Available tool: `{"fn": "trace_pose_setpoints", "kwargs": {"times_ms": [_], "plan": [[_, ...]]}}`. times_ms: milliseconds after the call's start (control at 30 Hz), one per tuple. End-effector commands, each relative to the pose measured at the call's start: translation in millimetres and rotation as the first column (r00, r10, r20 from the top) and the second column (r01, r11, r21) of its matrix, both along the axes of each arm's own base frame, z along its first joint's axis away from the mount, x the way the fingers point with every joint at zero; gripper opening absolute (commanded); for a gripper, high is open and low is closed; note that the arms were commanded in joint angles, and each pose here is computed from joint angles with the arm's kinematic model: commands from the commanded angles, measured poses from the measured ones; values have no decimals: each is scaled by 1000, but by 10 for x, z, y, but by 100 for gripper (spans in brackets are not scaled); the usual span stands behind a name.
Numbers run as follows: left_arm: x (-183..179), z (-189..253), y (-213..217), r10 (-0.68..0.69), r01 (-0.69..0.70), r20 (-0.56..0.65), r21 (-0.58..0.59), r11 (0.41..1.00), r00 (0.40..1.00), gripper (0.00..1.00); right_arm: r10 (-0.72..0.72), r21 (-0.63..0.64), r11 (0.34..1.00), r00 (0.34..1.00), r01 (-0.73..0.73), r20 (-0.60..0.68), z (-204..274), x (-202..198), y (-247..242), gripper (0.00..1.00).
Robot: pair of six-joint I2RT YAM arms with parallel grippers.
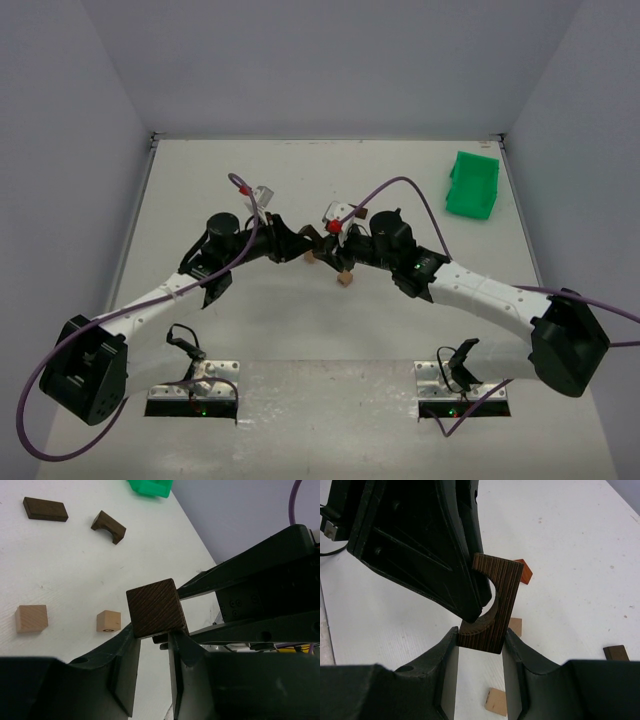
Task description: Build the wood block tower
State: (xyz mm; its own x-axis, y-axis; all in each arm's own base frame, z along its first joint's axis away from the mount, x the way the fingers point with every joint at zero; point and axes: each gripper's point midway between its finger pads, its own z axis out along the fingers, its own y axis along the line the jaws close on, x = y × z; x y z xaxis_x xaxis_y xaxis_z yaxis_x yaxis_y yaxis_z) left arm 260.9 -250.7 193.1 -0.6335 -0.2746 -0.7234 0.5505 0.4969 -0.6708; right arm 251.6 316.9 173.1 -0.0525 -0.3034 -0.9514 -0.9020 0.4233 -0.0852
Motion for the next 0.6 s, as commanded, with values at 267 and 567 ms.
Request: {"fn": "trace_pose_setpoints", "kwargs": {"times_ms": [267, 567], "plan": [[-108, 230, -77, -83, 86, 120, -21, 996, 989, 63, 29, -16, 999, 998, -29, 51, 79, 6, 27, 15], [-92, 278, -41, -50, 54, 128, -31, 998, 990, 74, 58, -41, 998, 997, -56, 59, 61, -42, 6, 14]]}}
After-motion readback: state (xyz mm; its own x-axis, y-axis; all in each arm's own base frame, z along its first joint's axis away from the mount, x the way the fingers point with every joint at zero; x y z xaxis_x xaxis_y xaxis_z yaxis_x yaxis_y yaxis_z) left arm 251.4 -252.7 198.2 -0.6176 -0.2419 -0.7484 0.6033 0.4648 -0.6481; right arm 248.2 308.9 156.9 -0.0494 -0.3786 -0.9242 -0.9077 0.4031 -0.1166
